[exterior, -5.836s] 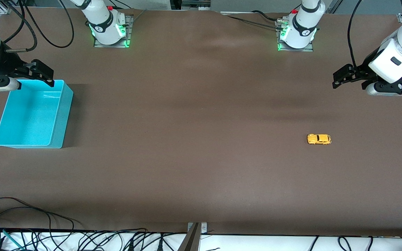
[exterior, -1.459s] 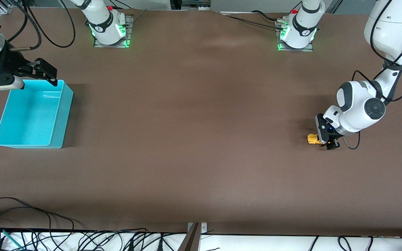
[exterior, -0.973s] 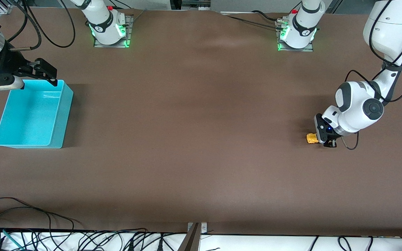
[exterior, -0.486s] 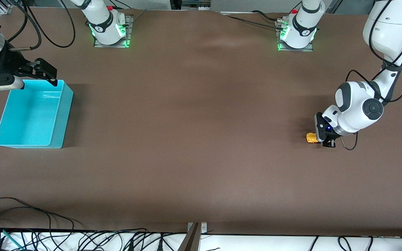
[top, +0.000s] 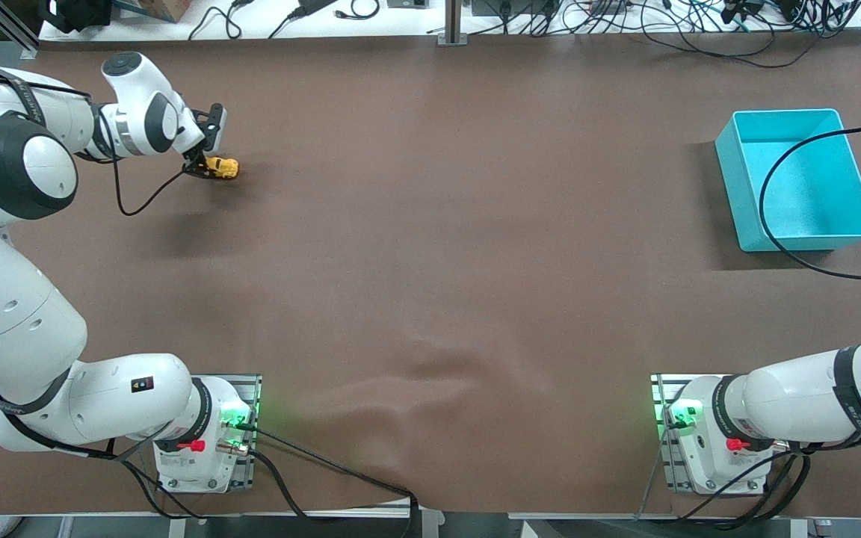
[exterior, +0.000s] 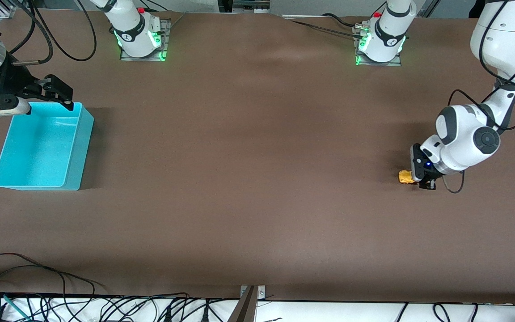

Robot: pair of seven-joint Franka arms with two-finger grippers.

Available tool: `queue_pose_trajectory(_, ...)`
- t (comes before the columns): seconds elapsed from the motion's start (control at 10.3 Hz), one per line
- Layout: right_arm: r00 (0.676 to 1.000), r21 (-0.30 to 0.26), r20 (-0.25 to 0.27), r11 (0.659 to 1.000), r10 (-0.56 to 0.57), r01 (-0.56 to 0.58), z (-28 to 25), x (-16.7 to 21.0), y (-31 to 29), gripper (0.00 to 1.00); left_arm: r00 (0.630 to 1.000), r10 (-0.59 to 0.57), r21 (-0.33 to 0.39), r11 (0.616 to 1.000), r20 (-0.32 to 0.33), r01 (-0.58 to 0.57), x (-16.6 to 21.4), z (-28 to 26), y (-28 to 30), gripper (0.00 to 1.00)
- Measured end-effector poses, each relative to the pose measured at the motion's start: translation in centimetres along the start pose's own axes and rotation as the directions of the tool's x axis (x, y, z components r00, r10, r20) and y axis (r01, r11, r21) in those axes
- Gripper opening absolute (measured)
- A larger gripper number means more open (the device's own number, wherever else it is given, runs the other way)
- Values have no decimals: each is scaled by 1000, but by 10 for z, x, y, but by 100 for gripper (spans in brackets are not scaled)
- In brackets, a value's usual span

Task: Wind up and store yellow beetle car
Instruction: 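Drag the held car backward along the table with the left gripper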

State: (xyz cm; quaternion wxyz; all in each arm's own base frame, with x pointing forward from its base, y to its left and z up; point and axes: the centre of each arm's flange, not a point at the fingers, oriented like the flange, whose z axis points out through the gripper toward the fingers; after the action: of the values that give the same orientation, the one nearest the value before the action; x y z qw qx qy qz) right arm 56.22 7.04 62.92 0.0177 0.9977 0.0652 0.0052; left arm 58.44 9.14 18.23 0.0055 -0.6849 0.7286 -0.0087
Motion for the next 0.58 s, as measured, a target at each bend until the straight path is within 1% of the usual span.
queue_pose_trajectory(0.58,1000,0,0,1000,0,0,0,0,0,100,1000,20,22,1000,9,-20,-80,-1,6,45)
